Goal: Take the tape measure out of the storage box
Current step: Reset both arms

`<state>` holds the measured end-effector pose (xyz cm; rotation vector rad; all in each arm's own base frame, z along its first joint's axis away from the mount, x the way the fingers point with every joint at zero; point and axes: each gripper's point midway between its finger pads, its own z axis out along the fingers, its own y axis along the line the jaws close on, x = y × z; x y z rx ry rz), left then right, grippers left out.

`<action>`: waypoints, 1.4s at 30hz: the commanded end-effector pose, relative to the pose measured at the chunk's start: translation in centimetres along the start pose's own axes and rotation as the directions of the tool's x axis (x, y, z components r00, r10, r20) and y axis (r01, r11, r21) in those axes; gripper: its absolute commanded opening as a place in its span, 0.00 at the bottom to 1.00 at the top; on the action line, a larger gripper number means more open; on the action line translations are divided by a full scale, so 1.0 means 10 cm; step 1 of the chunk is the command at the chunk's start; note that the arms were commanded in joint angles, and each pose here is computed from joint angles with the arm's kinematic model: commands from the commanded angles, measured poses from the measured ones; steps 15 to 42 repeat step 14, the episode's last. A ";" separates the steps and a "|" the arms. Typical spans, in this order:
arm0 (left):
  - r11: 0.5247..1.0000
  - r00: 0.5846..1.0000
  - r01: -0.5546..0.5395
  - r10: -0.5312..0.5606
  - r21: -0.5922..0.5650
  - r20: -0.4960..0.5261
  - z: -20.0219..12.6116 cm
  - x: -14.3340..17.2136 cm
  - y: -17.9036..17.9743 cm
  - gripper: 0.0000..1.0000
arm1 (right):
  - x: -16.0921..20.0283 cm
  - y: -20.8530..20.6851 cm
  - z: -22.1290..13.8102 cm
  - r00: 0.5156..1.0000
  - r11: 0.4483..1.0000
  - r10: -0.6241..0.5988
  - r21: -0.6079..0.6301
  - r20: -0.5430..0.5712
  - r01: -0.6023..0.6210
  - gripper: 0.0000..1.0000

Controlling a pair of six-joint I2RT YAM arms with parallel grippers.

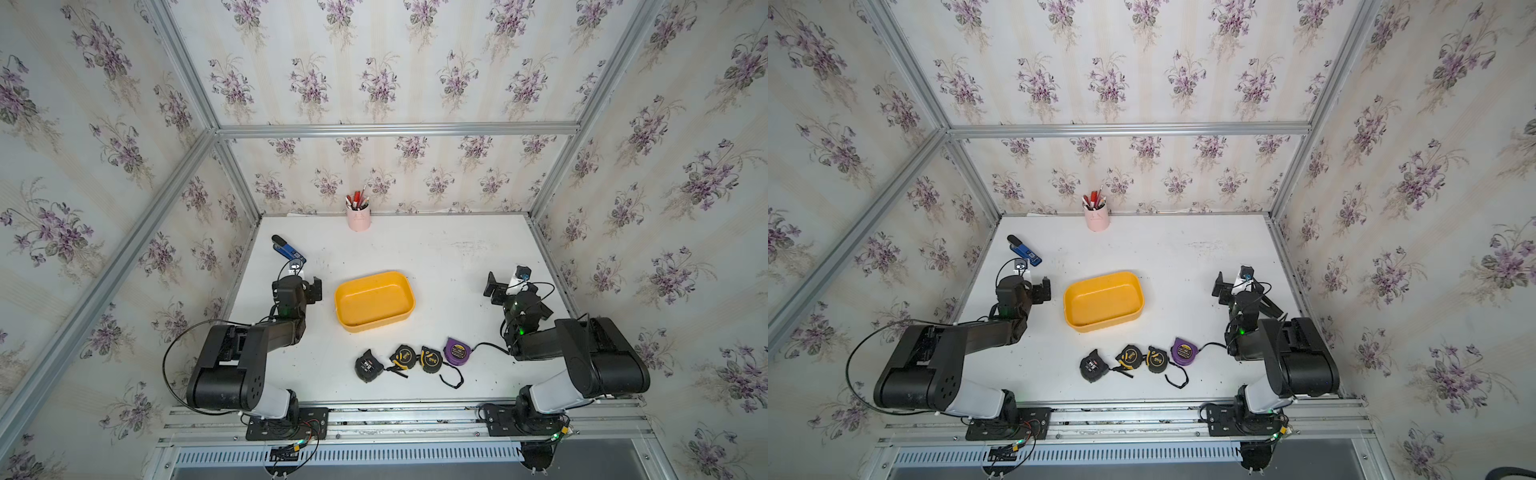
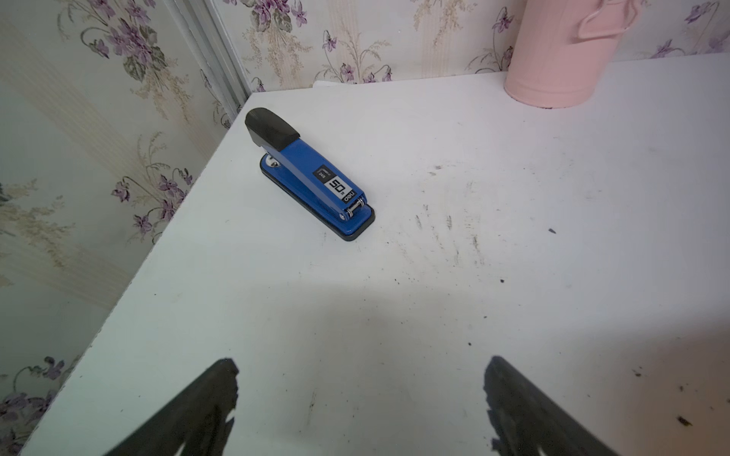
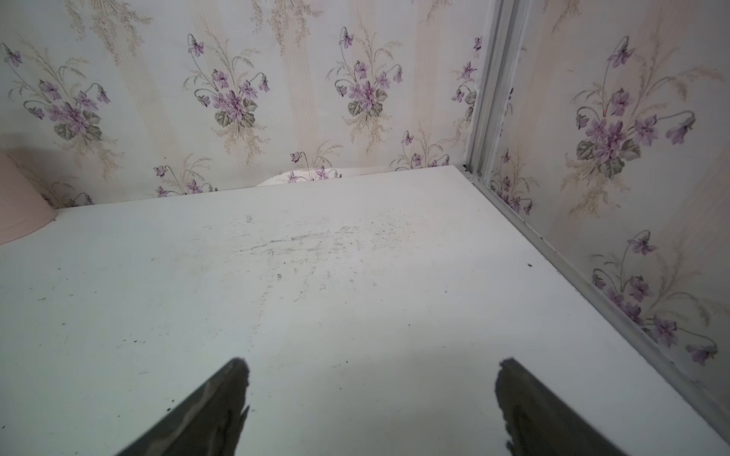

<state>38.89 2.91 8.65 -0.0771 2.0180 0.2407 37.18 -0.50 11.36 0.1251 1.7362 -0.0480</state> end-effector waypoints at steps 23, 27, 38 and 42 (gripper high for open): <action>1.000 1.000 -0.004 0.004 -0.004 0.023 0.00 -0.07 -0.02 1.00 | -0.10 0.04 0.00 0.999 1.000 0.001 -0.019 0.036 0.000 1.00; 1.000 1.000 -0.004 0.004 -0.004 0.023 0.00 -0.07 -0.02 1.00 | -0.10 0.04 0.00 0.999 1.000 0.001 -0.019 0.036 0.000 1.00; 1.000 1.000 -0.004 0.004 -0.004 0.023 0.00 -0.07 -0.02 1.00 | -0.10 0.04 0.00 0.999 1.000 0.001 -0.019 0.036 0.000 1.00; 1.000 1.000 -0.004 0.004 -0.004 0.023 0.00 -0.07 -0.02 1.00 | -0.10 0.04 0.00 0.999 1.000 0.001 -0.019 0.036 0.000 1.00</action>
